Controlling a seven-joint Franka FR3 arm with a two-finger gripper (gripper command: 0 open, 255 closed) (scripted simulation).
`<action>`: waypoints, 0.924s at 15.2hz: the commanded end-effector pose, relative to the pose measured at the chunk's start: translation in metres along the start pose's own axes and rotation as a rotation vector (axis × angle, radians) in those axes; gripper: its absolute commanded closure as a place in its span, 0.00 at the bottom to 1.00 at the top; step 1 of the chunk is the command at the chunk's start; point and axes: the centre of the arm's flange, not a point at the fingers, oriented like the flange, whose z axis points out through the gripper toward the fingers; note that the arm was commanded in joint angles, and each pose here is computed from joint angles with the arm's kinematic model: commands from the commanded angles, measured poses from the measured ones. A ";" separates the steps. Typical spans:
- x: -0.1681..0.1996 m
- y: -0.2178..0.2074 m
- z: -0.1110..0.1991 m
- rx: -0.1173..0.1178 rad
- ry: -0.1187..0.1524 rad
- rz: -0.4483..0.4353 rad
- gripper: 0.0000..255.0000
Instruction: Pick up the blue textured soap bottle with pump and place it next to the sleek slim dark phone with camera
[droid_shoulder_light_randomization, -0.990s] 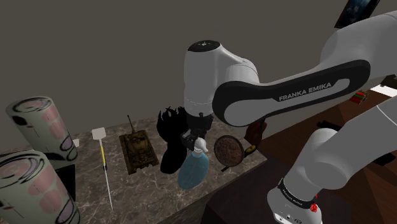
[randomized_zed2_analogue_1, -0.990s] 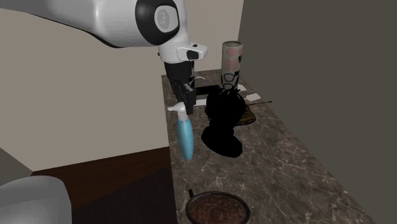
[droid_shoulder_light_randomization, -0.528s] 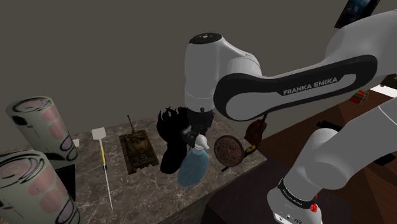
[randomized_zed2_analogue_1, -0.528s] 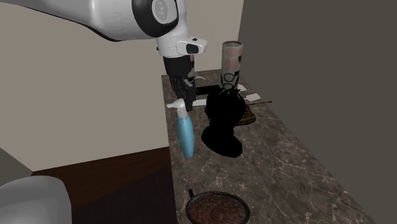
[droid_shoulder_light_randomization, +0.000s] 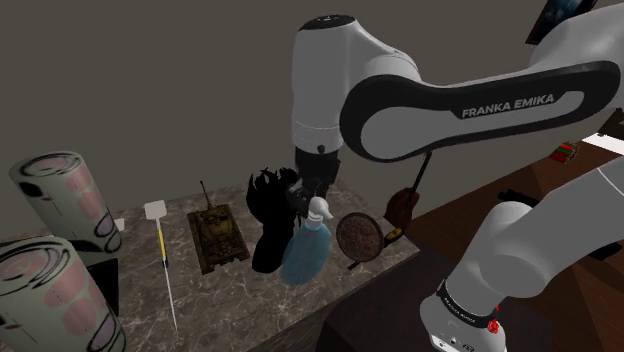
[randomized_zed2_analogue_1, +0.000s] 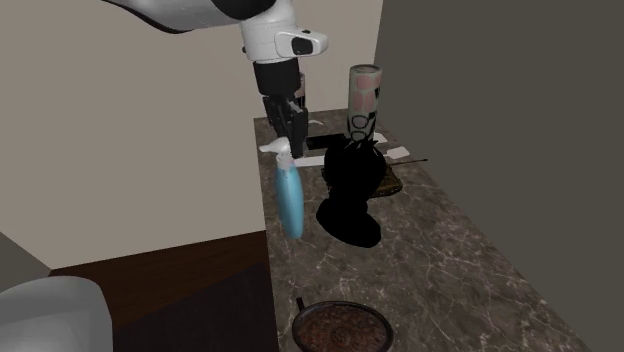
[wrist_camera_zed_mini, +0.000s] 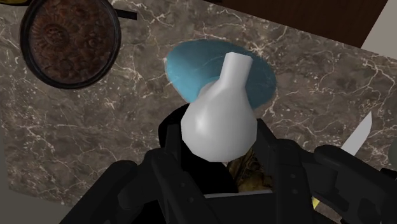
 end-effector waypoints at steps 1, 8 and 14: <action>0.000 0.002 -0.010 0.000 0.000 0.000 1.00; 0.001 0.007 -0.047 0.000 0.000 0.000 1.00; 0.002 0.012 -0.078 0.000 0.000 0.000 1.00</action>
